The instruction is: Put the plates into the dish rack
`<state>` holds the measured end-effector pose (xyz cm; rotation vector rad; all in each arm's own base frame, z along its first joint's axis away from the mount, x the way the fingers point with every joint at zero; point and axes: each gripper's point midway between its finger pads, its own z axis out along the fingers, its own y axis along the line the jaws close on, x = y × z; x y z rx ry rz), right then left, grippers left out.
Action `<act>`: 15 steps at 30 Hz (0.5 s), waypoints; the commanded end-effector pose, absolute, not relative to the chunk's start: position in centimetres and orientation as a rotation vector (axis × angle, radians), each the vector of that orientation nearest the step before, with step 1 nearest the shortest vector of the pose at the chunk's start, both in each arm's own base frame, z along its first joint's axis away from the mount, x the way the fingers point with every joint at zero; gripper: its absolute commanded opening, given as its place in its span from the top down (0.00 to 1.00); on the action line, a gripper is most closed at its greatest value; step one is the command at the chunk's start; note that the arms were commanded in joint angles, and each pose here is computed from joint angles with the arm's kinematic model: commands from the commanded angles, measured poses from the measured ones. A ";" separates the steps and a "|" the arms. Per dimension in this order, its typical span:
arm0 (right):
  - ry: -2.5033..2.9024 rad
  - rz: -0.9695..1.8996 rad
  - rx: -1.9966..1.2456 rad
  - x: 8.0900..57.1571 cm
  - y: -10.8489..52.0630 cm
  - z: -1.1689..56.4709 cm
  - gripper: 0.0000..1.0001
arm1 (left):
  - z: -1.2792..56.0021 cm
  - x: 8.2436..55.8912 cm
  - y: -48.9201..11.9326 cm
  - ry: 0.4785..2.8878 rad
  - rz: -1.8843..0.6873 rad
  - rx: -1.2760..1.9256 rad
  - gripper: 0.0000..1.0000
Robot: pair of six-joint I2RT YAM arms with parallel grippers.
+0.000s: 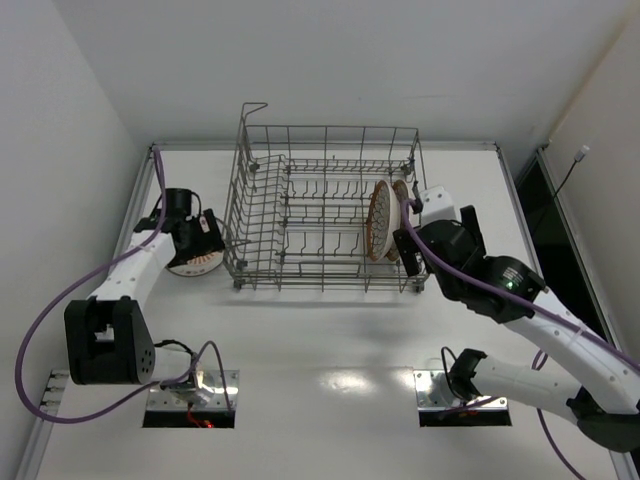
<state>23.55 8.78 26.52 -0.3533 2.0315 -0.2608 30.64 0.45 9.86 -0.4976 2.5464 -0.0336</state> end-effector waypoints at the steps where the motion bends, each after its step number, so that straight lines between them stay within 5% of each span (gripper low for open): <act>1: 2.023 -0.243 -0.348 24.0 9.3 26.4 0.01 | 8.6 29.6 -0.2 2.585 -0.011 -0.507 0.11; 15: 2.025 -0.241 -0.364 23.9 9.4 26.3 0.01 | 4.0 29.5 -0.3 2.768 0.065 -0.408 0.08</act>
